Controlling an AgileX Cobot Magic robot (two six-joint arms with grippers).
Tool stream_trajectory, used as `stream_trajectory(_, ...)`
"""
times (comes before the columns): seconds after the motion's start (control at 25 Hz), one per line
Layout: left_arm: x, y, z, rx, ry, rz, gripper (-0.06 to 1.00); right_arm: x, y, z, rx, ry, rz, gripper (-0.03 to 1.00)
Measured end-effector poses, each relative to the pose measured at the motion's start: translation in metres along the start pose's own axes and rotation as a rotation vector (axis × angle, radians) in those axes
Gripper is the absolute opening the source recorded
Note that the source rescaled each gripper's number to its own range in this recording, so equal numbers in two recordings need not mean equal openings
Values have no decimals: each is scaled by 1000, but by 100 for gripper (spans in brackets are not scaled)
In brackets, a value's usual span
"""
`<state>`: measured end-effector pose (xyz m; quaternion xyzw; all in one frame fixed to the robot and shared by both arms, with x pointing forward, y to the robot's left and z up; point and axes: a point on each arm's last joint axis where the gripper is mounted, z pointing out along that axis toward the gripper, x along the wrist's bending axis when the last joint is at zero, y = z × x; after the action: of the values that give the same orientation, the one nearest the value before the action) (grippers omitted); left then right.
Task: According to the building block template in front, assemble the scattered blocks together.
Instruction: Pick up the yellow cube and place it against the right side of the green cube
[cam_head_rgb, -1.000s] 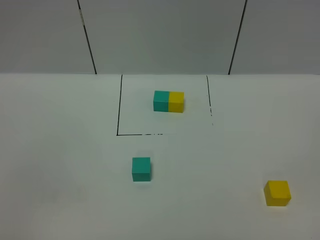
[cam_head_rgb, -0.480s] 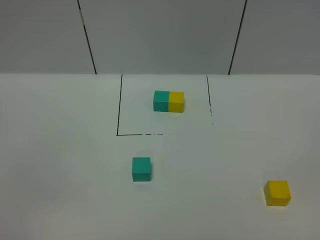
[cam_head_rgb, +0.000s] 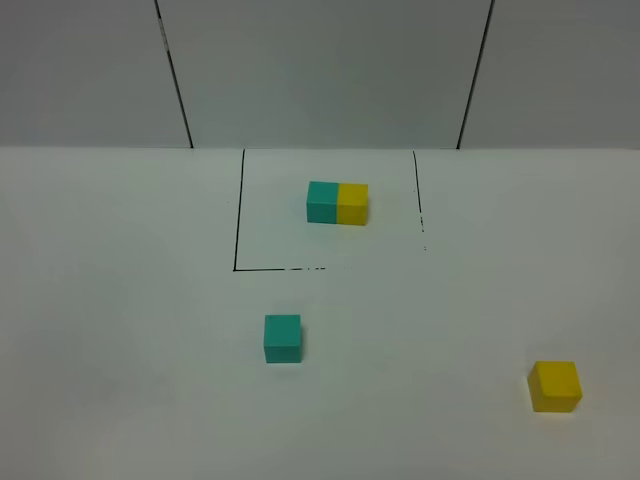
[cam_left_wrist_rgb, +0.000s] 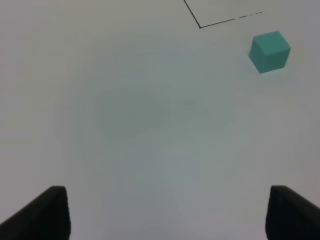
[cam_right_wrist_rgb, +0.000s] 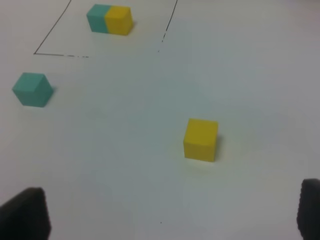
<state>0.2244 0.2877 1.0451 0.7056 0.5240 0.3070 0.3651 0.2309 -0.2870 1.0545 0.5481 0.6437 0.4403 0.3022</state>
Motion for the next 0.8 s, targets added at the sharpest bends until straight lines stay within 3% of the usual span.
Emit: stream_trajectory(0.8,0,0,0,2,0,-1,99,0,0,0,0,0,0,100)
